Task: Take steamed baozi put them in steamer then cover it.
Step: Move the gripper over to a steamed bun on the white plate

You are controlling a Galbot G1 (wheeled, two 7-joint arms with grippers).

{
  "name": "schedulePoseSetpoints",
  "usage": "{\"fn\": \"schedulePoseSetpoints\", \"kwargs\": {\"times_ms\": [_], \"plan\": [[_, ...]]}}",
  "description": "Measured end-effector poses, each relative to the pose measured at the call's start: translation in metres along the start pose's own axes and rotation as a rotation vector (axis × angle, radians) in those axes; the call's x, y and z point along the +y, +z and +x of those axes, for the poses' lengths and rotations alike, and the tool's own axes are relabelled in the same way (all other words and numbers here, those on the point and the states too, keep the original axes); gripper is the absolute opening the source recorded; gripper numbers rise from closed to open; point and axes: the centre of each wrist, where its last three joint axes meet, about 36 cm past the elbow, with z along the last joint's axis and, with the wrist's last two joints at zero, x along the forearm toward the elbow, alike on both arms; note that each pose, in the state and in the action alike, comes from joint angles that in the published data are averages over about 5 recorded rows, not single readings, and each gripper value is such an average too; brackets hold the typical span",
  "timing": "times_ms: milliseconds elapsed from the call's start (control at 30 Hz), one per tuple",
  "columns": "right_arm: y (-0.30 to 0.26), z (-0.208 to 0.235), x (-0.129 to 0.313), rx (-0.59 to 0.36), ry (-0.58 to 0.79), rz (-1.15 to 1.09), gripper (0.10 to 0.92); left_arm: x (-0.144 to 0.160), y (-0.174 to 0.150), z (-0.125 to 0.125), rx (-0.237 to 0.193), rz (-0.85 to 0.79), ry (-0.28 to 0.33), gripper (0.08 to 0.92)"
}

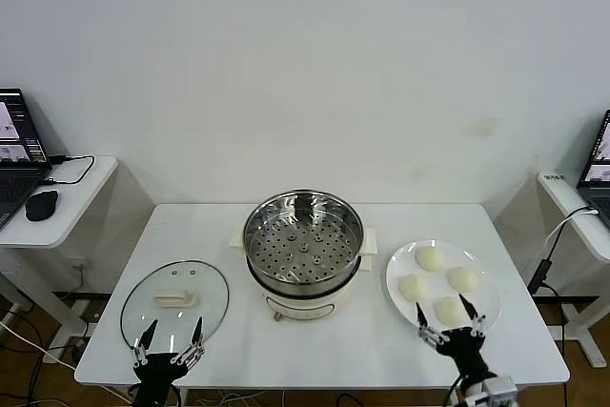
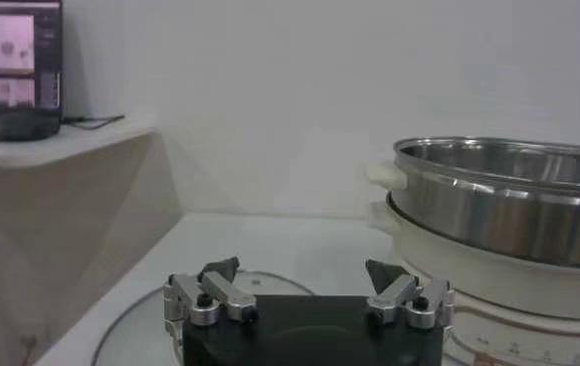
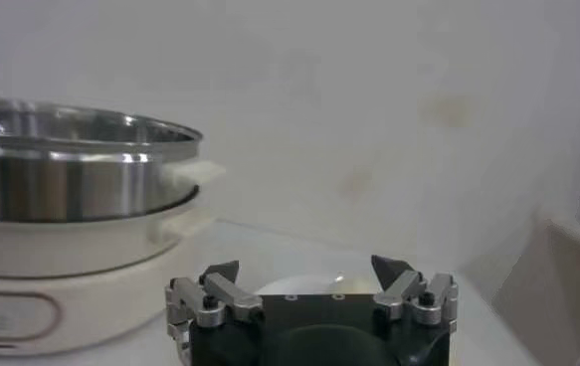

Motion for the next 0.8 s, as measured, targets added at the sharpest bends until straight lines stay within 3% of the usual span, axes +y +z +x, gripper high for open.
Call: {"fn": "schedulePoseSetpoints", "kwargs": {"times_ms": [400,800], "plan": [[-0.025,-0.095,-0.094,0.02,-0.154,0.5,0.823,0.001,-0.014,0.003,-0.013,-0.068,-0.001,0.823],[-0.087,-0.203,-0.168,0.164,-0.527,0.725,0.823,-0.001,-0.022,0.006,-0.027,-0.103,-0.003,0.823]]}}
